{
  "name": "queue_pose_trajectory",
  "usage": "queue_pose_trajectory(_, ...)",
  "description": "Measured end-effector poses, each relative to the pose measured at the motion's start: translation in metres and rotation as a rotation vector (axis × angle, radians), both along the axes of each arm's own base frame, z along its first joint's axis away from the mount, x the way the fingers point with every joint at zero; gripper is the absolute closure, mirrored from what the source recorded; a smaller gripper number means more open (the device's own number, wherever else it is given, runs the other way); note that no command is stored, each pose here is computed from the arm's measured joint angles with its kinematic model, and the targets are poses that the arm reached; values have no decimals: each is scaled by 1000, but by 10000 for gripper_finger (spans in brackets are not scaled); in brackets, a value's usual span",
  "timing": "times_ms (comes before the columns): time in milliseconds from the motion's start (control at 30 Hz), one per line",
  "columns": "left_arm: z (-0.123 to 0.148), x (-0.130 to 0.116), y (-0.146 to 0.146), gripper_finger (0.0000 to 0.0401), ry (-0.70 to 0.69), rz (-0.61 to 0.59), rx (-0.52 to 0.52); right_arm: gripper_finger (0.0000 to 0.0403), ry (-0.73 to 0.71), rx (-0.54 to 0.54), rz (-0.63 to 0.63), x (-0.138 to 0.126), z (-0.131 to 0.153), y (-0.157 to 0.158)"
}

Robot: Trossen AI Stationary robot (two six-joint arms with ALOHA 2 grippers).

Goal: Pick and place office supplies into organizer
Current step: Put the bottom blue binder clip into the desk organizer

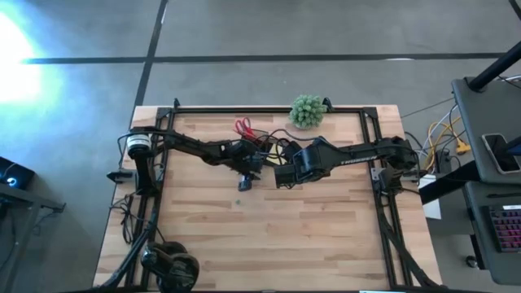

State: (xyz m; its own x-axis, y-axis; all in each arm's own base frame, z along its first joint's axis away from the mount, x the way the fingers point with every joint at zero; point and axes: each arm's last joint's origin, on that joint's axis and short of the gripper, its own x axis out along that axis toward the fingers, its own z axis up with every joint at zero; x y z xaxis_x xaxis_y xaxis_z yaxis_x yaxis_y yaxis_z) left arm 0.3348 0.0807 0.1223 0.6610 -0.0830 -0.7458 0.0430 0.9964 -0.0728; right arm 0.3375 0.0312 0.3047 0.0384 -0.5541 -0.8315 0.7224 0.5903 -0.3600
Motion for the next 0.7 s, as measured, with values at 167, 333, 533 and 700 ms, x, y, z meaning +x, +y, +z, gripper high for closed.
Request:
queue_pose_trajectory(167,11,-4,-8,281,16,101,44,216,-4,-15,1,0,0,0)
queue_pose_trajectory(333,12,-7,-20,281,80,163,11,216,-7,-20,2,0,0,0)
queue_pose_trajectory(533,14,-2,-41,281,47,211,-25,216,-7,-31,5,1,0,-1)
queue_pose_trajectory(700,14,0,-39,281,21,263,38,216,-7,-35,6,1,0,-1)
